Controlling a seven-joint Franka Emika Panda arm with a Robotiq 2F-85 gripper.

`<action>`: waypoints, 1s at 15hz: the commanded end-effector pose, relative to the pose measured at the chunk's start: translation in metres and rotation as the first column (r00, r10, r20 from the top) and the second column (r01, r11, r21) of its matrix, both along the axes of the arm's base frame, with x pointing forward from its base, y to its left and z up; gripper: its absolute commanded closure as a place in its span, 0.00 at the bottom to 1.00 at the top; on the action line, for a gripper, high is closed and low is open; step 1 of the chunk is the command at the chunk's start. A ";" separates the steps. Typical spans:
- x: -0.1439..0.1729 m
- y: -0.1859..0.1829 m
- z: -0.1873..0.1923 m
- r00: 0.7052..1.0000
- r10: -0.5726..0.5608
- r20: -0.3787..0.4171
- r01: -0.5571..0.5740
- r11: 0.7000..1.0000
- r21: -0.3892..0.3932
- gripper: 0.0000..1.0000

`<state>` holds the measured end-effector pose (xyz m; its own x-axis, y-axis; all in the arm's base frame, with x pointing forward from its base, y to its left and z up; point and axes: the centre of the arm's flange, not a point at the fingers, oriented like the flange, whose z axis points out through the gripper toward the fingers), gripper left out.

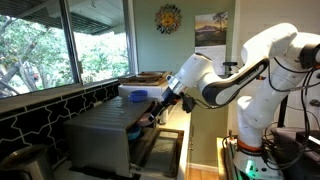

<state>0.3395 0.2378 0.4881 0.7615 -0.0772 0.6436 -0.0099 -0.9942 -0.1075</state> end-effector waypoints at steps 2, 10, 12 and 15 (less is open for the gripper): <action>-0.040 -0.028 0.028 0.997 0.065 -0.048 -0.069 0.993 -0.097 0.00; -0.068 -0.045 0.073 0.978 0.211 0.000 -0.210 0.972 -0.110 0.00; -0.075 -0.049 0.083 0.973 0.230 0.009 -0.228 0.967 -0.118 0.00; -0.063 -0.041 0.087 0.976 0.216 0.036 -0.211 0.971 -0.116 0.00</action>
<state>0.2759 0.1963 0.5753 0.7202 0.1580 0.6755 0.2066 -0.9784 0.0086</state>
